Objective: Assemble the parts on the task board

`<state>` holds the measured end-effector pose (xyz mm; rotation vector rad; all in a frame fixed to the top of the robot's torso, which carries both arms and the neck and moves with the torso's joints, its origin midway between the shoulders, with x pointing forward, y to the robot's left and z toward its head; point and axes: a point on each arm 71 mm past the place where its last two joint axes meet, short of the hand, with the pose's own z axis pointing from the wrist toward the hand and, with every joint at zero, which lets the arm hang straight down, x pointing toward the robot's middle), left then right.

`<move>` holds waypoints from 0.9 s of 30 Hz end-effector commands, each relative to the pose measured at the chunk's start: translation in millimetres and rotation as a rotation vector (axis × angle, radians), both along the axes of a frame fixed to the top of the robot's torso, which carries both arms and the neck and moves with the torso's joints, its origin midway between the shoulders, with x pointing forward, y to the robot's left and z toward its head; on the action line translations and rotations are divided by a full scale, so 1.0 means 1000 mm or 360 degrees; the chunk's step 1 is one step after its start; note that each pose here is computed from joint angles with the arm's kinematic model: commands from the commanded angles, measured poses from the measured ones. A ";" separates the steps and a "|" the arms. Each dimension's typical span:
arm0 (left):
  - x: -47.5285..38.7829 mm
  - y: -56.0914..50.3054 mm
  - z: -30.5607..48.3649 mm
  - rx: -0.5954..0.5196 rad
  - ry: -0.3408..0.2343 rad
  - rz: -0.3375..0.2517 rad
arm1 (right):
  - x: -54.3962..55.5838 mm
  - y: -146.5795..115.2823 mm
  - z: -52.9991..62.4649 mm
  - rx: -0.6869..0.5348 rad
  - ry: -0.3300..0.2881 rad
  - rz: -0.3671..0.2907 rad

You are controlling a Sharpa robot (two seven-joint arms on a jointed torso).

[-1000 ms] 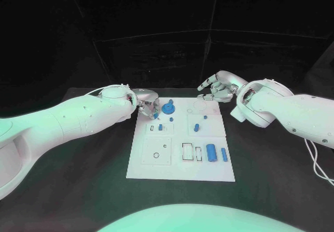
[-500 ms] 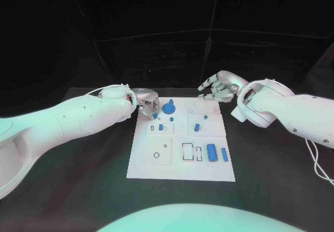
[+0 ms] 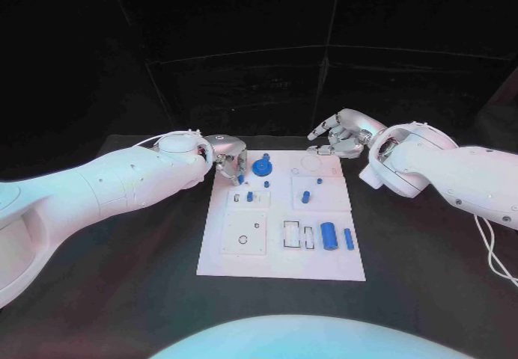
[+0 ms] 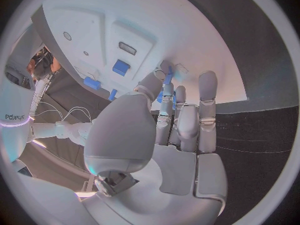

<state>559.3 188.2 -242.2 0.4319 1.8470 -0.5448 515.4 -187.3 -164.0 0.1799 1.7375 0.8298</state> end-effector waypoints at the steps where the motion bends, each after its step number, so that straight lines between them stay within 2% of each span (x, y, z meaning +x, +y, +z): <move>1: -0.0029 0.001 -0.0072 0.0048 0.0014 0.0005 | 0.000 0.001 0.001 -0.0001 -0.0006 0.0009; 27: -0.0064 0.000 -0.0114 0.0077 0.0028 0.0023 | 0.000 0.000 0.001 -0.0007 -0.0004 0.0011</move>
